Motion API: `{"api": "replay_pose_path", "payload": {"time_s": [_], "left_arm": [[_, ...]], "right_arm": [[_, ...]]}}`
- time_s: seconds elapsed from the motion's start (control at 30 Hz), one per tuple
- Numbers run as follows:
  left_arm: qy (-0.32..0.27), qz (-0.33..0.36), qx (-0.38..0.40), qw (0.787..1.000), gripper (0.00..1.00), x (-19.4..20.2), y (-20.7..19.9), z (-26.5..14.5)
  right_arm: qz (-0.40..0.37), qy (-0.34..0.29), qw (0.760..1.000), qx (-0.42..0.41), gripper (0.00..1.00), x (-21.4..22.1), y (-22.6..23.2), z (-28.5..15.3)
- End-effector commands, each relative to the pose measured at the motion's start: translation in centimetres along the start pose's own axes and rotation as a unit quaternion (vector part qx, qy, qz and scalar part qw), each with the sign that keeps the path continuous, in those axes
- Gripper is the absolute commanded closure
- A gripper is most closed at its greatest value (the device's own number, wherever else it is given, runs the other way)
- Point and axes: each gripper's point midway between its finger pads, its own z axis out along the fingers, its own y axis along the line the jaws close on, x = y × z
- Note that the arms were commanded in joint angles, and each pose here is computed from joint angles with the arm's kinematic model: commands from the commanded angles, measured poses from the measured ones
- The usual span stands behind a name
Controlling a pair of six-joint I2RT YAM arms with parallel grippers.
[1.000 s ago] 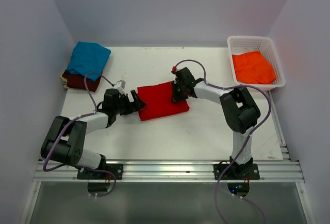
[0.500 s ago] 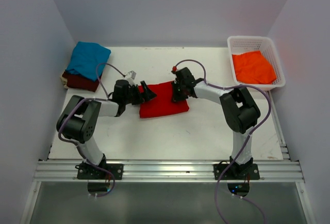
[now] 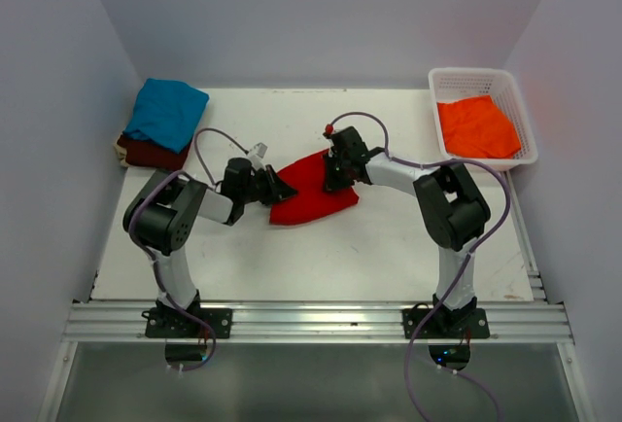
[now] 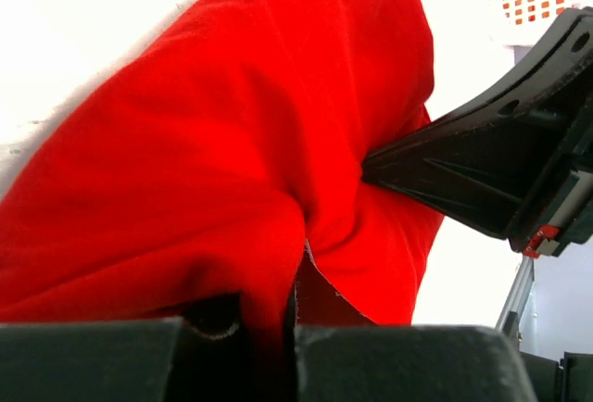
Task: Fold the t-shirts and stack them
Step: Put the neatly folded tshirt into the corner of the board with the left arm
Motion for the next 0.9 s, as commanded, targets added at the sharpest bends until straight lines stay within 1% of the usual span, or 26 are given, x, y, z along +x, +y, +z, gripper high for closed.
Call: {"api": "replay_pose_path", "payload": {"time_s": [0.0,0.07,0.1,0.17,0.2,0.23,0.27,0.33,0.37,0.4,0.43,0.5,0.6,0.7,0.73,0.8,0.83,0.87], "left_arm": [[0.049,-0.023,-0.002,0.999,1.00,3.4,1.0,-0.7],[0.043,-0.021,0.002,0.999,1.00,3.1,0.7,-1.2],[0.026,-0.011,0.018,0.999,1.00,2.0,-0.4,-1.6],[0.006,-0.008,0.017,1.000,1.00,1.1,-0.7,-2.5],[-0.014,0.002,0.027,1.000,1.00,0.1,-1.7,-3.5],[-0.033,0.006,0.025,0.999,1.00,-1.0,-1.8,-4.1],[-0.053,0.017,0.033,0.998,1.00,-2.2,-3.1,-5.2],[-0.084,0.028,0.032,0.996,1.00,-4.0,-3.9,-6.6],[-0.105,0.039,0.039,0.993,1.00,-5.1,-5.3,-7.9],[-0.121,0.045,0.040,0.991,1.00,-6.1,-6.0,-8.7],[-0.141,0.049,0.035,0.988,1.00,-7.3,-6.3,-9.6],[-0.177,0.070,0.041,0.981,1.00,-9.4,-8.3,-11.7],[-0.219,0.082,0.035,0.972,1.00,-12.1,-9.5,-14.2],[-0.239,0.083,0.028,0.967,1.00,-14.1,-9.4,-15.6],[-0.252,0.076,0.021,0.965,1.00,-15.2,-8.7,-16.5],[-0.276,0.075,0.028,0.958,1.00,-17.2,-8.6,-17.8],[-0.296,0.067,0.018,0.953,1.00,-18.8,-7.2,-19.2],[-0.313,0.057,0.021,0.948,1.00,-20.0,-6.9,-20.0]], "right_arm": [[0.003,0.015,1.000,0.003,1.00,1.4,-0.7,1.1],[0.002,0.014,1.000,0.000,1.00,1.4,-0.5,1.0],[0.001,0.011,1.000,-0.004,1.00,1.2,-0.3,0.7],[0.000,0.007,1.000,-0.010,1.00,1.0,-0.1,0.3],[-0.001,-0.004,1.000,-0.014,1.00,0.5,0.4,-0.5],[0.001,-0.007,1.000,-0.012,0.93,0.3,0.2,-0.9],[0.003,-0.014,1.000,-0.012,0.84,-0.1,0.2,-1.6],[0.010,-0.034,0.999,-0.010,0.64,-1.1,0.1,-3.5],[0.010,-0.042,0.999,-0.009,0.61,-1.5,0.1,-4.2],[0.011,-0.043,0.999,0.003,0.59,-1.4,-0.4,-4.8],[0.008,-0.060,0.998,-0.001,0.57,-2.2,0.0,-6.4],[0.006,-0.065,0.998,0.001,0.55,-2.0,-0.1,-7.7],[0.006,-0.082,0.997,0.000,0.53,-2.3,0.0,-9.9],[0.004,-0.082,0.997,0.004,0.53,-1.4,-0.3,-11.1],[0.005,-0.075,0.997,0.009,0.53,-0.5,-0.7,-11.2],[0.004,-0.068,0.998,0.015,0.53,0.7,-1.3,-11.5],[0.004,-0.064,0.998,0.018,0.53,1.2,-1.5,-11.6],[0.005,-0.061,0.998,0.020,0.53,1.6,-1.7,-11.6]]}}
